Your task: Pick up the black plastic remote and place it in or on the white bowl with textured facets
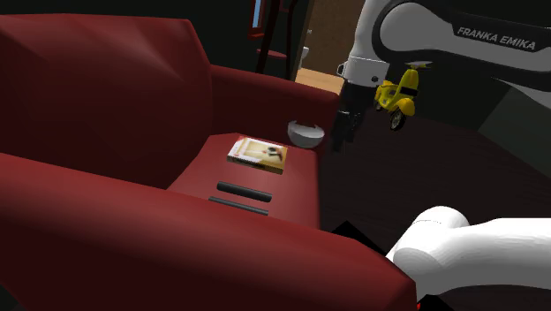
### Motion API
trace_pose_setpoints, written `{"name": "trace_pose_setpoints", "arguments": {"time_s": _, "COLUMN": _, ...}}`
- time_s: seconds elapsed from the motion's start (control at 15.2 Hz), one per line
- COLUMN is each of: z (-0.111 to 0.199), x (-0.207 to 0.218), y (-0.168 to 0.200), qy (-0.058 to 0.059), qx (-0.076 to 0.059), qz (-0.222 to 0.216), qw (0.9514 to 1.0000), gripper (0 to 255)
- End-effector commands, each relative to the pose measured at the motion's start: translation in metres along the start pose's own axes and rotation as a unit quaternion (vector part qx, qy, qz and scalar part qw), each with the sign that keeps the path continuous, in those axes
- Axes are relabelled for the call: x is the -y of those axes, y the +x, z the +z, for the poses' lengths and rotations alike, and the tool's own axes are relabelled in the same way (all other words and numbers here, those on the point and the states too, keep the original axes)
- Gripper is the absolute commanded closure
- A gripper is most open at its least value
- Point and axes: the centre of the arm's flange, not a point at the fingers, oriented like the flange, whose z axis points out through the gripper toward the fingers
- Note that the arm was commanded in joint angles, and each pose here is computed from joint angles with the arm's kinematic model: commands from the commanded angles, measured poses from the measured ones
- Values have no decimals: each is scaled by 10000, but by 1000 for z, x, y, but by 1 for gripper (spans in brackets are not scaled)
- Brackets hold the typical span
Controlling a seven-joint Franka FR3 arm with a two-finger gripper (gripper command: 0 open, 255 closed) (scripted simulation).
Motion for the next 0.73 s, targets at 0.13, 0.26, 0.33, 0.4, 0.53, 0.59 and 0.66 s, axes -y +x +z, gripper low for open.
{"name": "trace_pose_setpoints", "arguments": {"time_s": 0.13, "z": 18, "x": 1, "y": 19, "qy": 14, "qx": -26, "qz": -181, "qw": 9998, "gripper": 0}}
{"name": "trace_pose_setpoints", "arguments": {"time_s": 0.26, "z": 36, "x": 2, "y": 37, "qy": 29, "qx": -51, "qz": -362, "qw": 9993, "gripper": 0}}
{"name": "trace_pose_setpoints", "arguments": {"time_s": 0.33, "z": 44, "x": 3, "y": 47, "qy": 36, "qx": -64, "qz": -453, "qw": 9989, "gripper": 0}}
{"name": "trace_pose_setpoints", "arguments": {"time_s": 0.4, "z": 53, "x": 4, "y": 56, "qy": 43, "qx": -77, "qz": -543, "qw": 9985, "gripper": 0}}
{"name": "trace_pose_setpoints", "arguments": {"time_s": 0.53, "z": 71, "x": 7, "y": 75, "qy": 57, "qx": -103, "qz": -724, "qw": 9973, "gripper": 0}}
{"name": "trace_pose_setpoints", "arguments": {"time_s": 0.59, "z": 80, "x": 8, "y": 84, "qy": 65, "qx": -116, "qz": -814, "qw": 9966, "gripper": 0}}
{"name": "trace_pose_setpoints", "arguments": {"time_s": 0.66, "z": 88, "x": 10, "y": 94, "qy": 72, "qx": -129, "qz": -905, "qw": 9958, "gripper": 0}}
